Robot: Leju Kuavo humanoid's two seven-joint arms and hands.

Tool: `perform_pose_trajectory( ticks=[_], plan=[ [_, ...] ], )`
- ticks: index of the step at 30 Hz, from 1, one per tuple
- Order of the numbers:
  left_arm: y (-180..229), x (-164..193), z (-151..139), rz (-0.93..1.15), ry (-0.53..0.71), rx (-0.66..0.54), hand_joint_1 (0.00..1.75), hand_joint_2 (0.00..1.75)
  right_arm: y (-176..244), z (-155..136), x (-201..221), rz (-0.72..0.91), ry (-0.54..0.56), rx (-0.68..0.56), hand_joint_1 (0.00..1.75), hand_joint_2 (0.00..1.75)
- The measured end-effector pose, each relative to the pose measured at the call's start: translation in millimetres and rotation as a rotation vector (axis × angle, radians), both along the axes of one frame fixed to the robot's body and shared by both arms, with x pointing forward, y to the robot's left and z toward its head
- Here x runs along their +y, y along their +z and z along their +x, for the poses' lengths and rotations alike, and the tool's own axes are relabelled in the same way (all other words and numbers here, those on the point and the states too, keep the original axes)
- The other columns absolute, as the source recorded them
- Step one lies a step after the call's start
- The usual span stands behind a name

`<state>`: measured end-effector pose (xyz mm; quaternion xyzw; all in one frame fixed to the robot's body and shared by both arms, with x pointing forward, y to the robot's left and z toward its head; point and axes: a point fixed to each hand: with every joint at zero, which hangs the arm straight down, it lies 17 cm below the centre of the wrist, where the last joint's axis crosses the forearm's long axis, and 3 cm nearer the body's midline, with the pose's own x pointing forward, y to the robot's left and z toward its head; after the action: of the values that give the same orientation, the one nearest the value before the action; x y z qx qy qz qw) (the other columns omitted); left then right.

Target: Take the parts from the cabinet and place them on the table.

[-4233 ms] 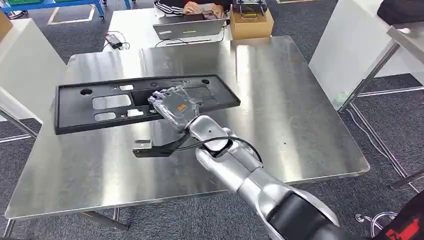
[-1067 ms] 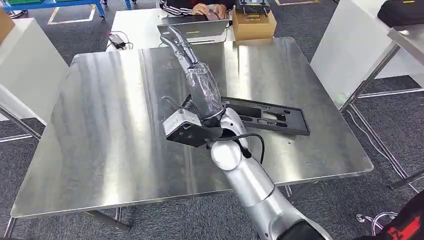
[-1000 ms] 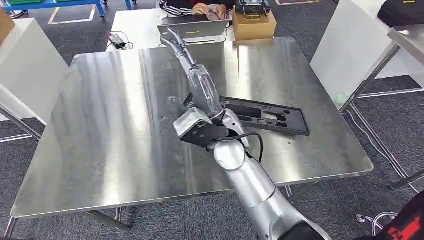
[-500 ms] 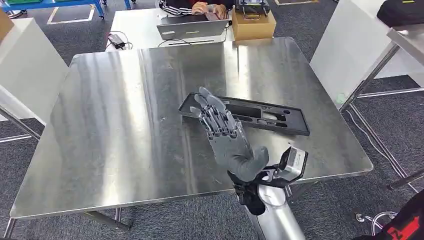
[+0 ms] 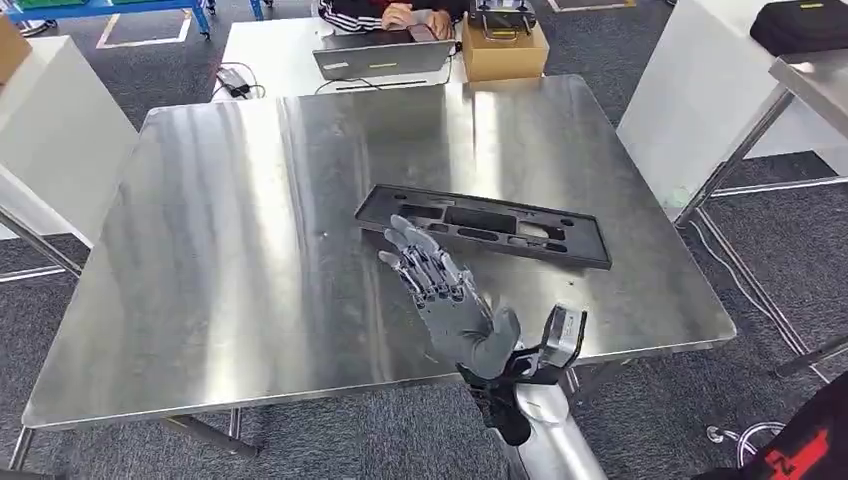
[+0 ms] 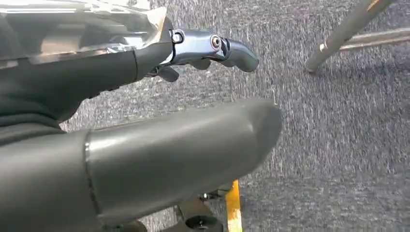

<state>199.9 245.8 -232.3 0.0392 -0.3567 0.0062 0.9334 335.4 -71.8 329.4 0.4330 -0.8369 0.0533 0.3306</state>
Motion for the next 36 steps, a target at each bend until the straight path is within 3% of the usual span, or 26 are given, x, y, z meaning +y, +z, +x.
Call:
perform_pose_trajectory(
  ticks=[36],
  plan=[
    [-2.8, 7.3, -7.5, -0.011, 0.038, 0.014, 0.00, 0.00, -29.9, 2.7, 19.8, -0.048, 0.002, 0.091, 0.00, 0.00]
  ],
)
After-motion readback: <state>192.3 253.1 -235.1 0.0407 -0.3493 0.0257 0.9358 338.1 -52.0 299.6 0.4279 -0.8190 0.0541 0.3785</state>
